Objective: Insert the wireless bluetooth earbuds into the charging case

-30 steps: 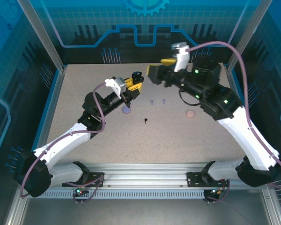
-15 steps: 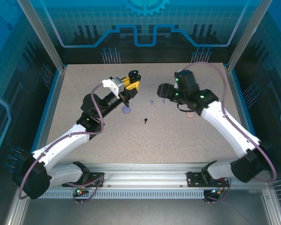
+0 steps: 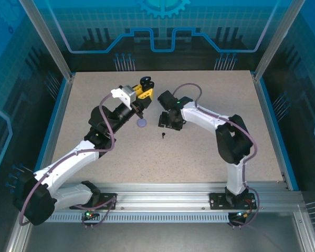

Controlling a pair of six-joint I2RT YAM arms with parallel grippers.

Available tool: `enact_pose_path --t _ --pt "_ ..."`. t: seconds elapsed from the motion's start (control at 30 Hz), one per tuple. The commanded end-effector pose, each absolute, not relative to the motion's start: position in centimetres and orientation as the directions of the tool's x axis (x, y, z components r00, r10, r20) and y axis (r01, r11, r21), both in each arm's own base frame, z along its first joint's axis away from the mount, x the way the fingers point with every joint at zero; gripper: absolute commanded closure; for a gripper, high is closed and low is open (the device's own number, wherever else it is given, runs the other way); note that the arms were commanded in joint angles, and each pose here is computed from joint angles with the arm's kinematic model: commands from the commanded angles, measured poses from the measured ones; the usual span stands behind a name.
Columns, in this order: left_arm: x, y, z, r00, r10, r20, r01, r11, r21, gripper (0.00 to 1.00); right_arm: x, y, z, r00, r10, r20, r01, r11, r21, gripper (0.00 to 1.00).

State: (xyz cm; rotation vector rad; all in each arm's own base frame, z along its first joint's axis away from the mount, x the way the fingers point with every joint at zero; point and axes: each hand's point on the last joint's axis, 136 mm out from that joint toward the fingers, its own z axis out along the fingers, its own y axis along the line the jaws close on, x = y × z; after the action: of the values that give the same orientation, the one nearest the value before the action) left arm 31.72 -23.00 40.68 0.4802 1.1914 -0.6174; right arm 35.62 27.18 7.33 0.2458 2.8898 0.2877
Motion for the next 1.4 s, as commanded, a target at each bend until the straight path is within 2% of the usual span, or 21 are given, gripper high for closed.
enact_pose_path --t 0.0,0.13,0.37,1.37 --pt "31.1 -22.2 41.8 0.282 -0.202 -0.938 0.647 0.762 0.03 1.0 35.1 28.0 6.7 -0.969 0.178 -0.171 0.15 0.974 0.167 0.44" --pt "31.2 -22.1 41.8 0.279 -0.205 -0.938 0.645 0.764 0.025 1.0 34.8 28.6 5.7 -0.978 0.151 -0.147 0.134 0.984 0.118 0.46" --pt "31.2 -22.1 41.7 0.28 -0.213 -0.936 0.645 0.764 0.019 1.0 34.6 28.8 3.7 -0.983 0.144 -0.112 0.138 0.988 0.063 0.56" --pt "31.3 -21.7 41.4 0.272 -0.22 -0.937 0.641 0.767 0.006 1.0 34.8 28.6 0.8 -0.991 0.1 -0.088 0.102 0.995 -0.023 0.63"
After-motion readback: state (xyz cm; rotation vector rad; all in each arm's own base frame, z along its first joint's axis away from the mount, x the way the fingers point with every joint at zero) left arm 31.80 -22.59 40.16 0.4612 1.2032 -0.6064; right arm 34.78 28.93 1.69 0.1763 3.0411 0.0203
